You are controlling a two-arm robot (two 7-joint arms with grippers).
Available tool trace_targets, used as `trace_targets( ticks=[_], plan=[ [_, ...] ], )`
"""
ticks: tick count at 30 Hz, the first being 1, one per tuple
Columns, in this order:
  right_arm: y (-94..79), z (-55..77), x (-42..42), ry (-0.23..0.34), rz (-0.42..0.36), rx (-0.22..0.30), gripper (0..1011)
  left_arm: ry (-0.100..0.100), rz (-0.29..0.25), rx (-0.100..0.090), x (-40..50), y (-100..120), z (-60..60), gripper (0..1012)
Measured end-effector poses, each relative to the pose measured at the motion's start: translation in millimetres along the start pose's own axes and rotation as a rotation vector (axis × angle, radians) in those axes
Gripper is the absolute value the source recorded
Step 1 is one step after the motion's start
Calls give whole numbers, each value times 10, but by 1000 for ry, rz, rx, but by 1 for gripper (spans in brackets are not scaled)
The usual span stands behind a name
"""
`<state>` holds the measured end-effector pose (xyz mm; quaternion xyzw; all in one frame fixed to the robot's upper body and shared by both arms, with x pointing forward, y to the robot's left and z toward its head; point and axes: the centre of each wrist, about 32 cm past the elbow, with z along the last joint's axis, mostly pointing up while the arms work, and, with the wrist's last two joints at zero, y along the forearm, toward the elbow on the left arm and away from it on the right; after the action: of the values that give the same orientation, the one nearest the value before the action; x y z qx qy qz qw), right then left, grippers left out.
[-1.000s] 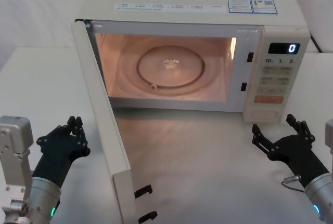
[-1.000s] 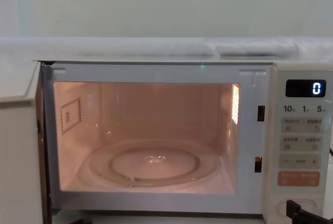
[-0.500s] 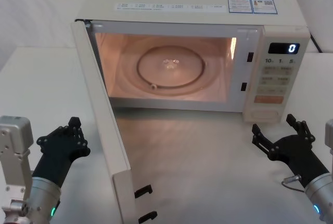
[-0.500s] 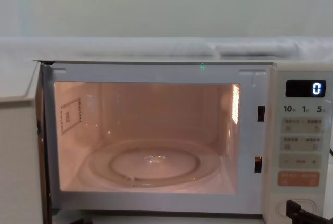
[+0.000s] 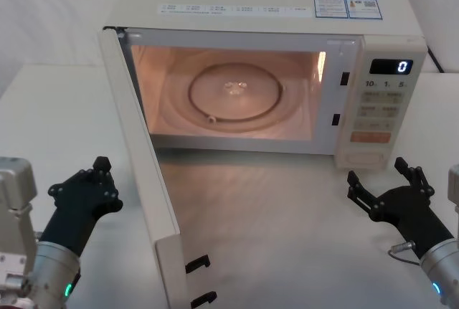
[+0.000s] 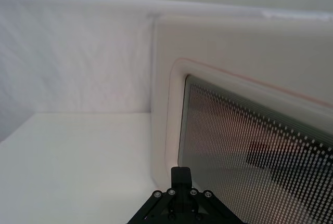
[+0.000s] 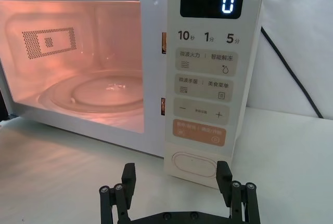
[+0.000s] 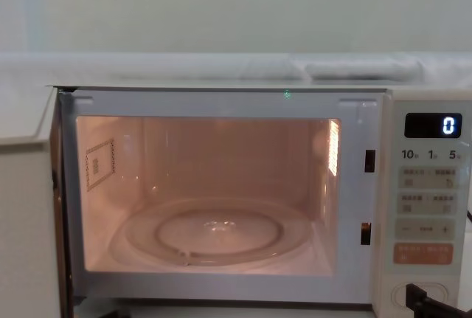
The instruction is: Press the button to open the microwave door with one hand; close the microwave door with the other hand.
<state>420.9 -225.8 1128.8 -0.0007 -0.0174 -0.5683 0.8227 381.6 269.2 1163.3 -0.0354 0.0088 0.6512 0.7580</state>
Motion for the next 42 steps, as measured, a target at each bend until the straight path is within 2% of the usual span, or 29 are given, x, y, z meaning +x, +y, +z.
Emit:
trace_targets(
  ticks=[3, 6, 7, 13, 14, 16, 20, 21, 23, 26, 28, 34, 42],
  plan=[
    [0, 0, 0, 0, 0, 0, 1002, 10, -5, -9, 19, 23, 29, 0],
    [0, 0, 0, 0, 0, 0, 1002, 29, -17, -26, 79, 73, 88, 0],
    [0, 0, 0, 0, 0, 0, 1002, 29, -17, -26, 79, 73, 88, 0],
    [0, 0, 0, 0, 0, 0, 1002, 45, -62, -55, 228, 160, 209, 0],
    [0, 0, 0, 0, 0, 0, 1002, 52, -85, -68, 292, 190, 268, 0],
    [0, 0, 0, 0, 0, 0, 1002, 51, -108, -76, 342, 209, 316, 0],
    [0, 0, 0, 0, 0, 0, 1002, 34, -184, -86, 456, 251, 439, 0],
    [0, 0, 0, 0, 0, 0, 1002, 29, -219, -88, 495, 262, 483, 0],
    [0, 0, 0, 0, 0, 0, 1002, 25, -237, -88, 515, 267, 506, 0],
    [0, 0, 0, 0, 0, 0, 1002, 1, -319, -89, 580, 272, 600, 0],
    [0, 0, 0, 0, 0, 0, 1002, -10, -347, -89, 593, 267, 631, 0],
    [0, 0, 0, 0, 0, 0, 1002, -47, -465, -92, 575, 211, 704, 0],
    [0, 0, 0, 0, 0, 0, 1002, -81, -559, -96, 480, 91, 753, 0]
  ],
)
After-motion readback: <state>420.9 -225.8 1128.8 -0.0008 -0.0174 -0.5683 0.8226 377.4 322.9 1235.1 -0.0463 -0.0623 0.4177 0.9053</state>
